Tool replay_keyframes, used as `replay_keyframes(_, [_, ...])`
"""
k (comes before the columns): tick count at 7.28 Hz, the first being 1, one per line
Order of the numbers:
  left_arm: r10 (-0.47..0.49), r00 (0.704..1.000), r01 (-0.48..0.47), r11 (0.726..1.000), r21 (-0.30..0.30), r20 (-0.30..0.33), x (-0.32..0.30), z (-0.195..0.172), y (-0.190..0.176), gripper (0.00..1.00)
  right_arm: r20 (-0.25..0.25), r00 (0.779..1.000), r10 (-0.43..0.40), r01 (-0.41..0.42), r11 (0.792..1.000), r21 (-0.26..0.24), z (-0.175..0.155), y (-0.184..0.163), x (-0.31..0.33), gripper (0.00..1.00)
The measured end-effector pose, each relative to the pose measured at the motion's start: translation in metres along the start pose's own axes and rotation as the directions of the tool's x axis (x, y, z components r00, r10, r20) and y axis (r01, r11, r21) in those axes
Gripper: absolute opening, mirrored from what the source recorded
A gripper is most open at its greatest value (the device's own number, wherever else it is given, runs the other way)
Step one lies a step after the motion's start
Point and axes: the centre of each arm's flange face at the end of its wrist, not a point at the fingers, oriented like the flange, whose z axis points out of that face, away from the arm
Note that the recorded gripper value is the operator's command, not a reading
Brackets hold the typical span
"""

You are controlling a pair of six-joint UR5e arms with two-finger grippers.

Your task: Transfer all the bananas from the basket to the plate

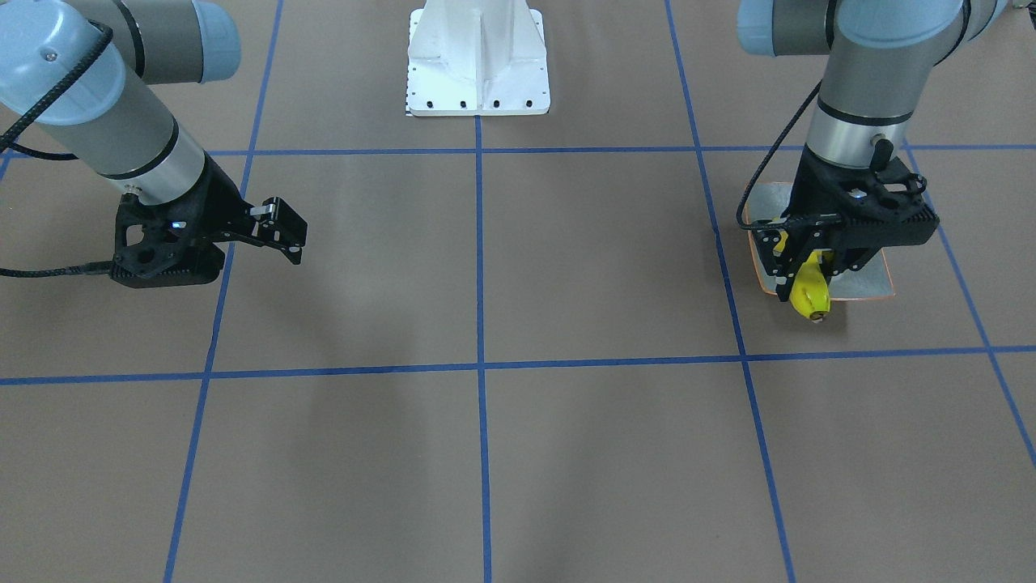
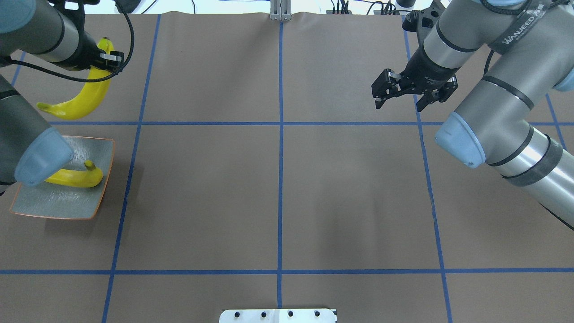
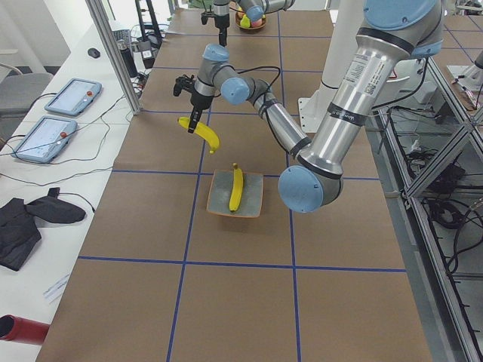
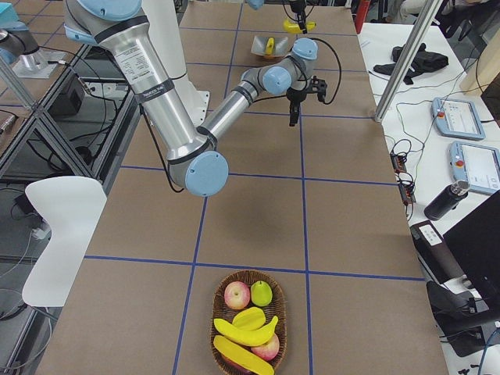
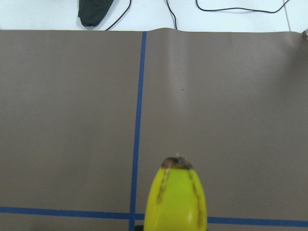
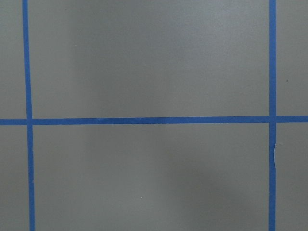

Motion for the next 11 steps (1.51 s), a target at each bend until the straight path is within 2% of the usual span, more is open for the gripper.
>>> replay_keyframes(1, [0.052,0.998,-0.053,0.998,0.023,0.029,-0.019,0.02,0.014,0.0,-0.001,1.0,-0.003,0.003,1.0,-0.002,0.002,0.001,-0.002,1.0])
replay_keyframes(3, [0.112,0.993,-0.113,0.992,0.057,0.029,-0.045,0.062,0.045,0.0,0.0,1.0,-0.006,0.006,1.0,-0.004,0.004,0.003,-0.005,1.0])
replay_keyframes(5, [0.167,0.985,-0.17,0.983,0.063,0.048,-0.035,0.088,0.076,0.0,-0.002,1.0,-0.006,0.006,1.0,-0.006,0.005,0.004,-0.005,1.0])
replay_keyframes(8, [0.292,0.954,-0.295,0.955,0.036,0.064,-0.043,0.101,0.107,0.0,-0.003,1.0,-0.007,0.006,1.0,-0.008,0.007,0.005,-0.005,1.0])
replay_keyframes(11, [0.347,0.936,-0.348,0.937,0.025,0.058,-0.05,0.107,0.123,0.0,-0.012,1.0,-0.008,0.008,1.0,-0.002,0.01,0.007,-0.005,1.0])
